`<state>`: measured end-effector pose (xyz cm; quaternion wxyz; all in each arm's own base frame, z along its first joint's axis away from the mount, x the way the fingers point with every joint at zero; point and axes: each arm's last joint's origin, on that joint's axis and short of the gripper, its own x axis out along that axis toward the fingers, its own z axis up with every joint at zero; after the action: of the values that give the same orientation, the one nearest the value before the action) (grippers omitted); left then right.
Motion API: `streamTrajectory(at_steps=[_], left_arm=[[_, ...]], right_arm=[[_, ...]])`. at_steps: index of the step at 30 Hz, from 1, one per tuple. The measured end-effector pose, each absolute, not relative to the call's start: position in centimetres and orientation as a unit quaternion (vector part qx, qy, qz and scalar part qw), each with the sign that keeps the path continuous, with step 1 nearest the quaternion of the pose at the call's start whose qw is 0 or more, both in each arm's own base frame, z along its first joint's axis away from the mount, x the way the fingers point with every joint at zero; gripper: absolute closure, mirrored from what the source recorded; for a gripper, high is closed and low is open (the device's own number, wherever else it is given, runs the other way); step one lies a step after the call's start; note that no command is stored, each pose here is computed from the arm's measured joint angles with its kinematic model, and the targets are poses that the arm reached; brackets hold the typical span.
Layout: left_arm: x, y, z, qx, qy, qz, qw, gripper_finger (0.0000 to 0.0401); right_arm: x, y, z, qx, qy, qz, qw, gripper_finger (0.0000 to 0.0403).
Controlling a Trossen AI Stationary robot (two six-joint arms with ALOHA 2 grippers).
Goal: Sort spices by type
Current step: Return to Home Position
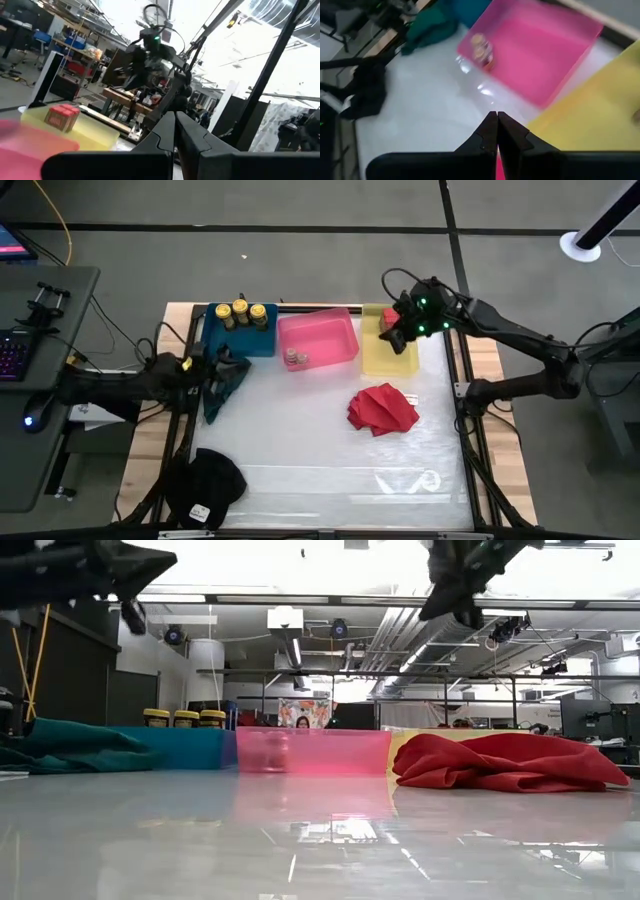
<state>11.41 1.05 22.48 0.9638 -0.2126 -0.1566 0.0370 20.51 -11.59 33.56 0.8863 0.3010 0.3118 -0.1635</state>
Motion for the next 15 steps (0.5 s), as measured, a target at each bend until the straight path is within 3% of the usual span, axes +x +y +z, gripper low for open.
streamTrajectory(at_steps=[5,8,15], left_arm=[[10.6,0.9,20.1,-0.221,-0.172,0.028,0.960,0.0401],[10.5,0.9,19.2,-0.222,-0.136,0.039,0.965,0.0401],[10.3,0.9,18.8,-0.241,-0.117,0.042,0.963,0.0401]], right_arm=[[19.7,-8.5,34.0,0.333,0.338,-0.148,0.868,0.0403],[19.1,-6.6,34.3,0.349,0.351,-0.147,0.856,0.0403],[17.3,-3.3,35.1,0.307,0.360,-0.170,0.864,0.0403]])
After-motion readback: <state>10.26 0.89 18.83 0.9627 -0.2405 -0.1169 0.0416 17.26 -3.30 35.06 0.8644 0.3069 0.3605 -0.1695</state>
